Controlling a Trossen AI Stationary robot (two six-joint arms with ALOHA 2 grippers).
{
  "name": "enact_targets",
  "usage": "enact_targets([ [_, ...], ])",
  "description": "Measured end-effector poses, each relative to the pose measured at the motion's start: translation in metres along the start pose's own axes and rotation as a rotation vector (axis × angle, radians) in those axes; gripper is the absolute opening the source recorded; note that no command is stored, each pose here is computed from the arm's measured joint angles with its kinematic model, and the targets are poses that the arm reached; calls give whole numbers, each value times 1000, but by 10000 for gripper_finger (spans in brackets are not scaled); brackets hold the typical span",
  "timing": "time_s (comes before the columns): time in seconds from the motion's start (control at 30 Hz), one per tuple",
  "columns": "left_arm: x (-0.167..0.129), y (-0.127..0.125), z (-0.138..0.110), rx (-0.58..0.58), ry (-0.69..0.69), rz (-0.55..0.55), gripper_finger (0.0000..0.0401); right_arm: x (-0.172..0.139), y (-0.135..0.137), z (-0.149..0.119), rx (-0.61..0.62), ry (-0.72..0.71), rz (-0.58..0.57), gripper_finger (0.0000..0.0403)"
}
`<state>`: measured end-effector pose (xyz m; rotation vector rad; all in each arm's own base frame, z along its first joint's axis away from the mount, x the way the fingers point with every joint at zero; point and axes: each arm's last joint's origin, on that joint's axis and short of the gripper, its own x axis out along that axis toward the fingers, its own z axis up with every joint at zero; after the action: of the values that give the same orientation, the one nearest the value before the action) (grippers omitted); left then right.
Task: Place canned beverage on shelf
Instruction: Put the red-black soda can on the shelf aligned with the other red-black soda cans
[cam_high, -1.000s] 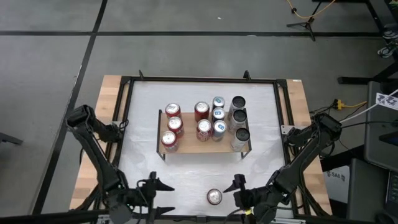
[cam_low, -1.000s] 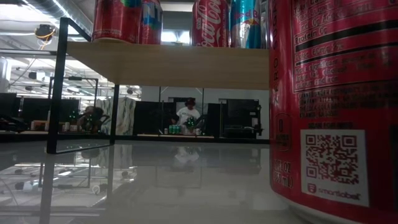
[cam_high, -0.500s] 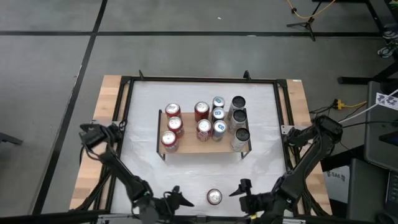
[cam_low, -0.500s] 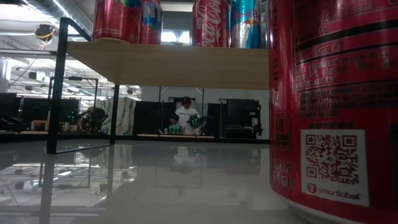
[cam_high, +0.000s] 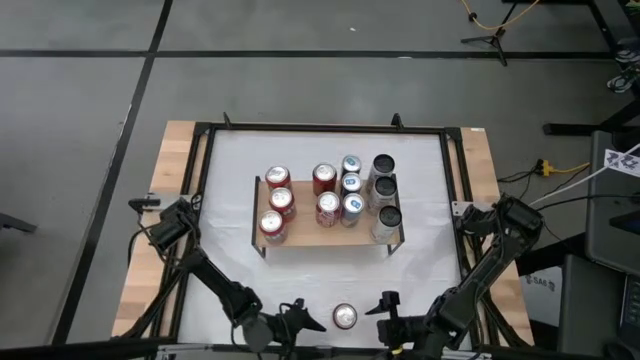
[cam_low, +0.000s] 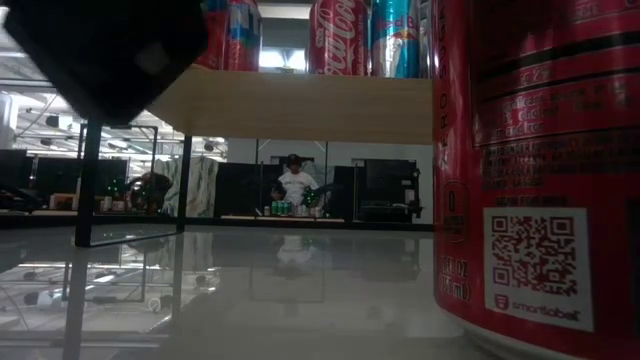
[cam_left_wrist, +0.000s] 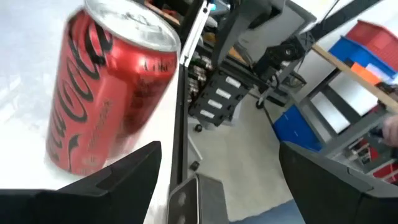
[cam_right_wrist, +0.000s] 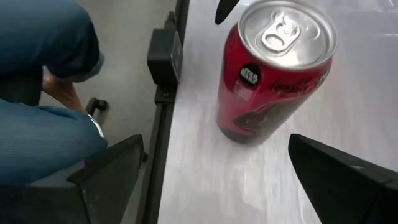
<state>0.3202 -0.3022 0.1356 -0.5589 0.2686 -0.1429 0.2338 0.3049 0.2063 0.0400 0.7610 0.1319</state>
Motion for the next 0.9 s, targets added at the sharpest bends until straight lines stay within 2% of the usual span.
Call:
enact_targets([
  [0.17, 4, 4, 6, -12, -21, 6, 320, 8, -1, -2, 0, 0, -29, 392],
  [0.37, 8, 10, 11, -17, -32, 19, 320, 14, -9, 7, 40, -24, -34, 392],
  [0.9, 13, 16, 19, -33, -76, 46, 320, 19, -14, 13, 68, 25, 39, 392],
])
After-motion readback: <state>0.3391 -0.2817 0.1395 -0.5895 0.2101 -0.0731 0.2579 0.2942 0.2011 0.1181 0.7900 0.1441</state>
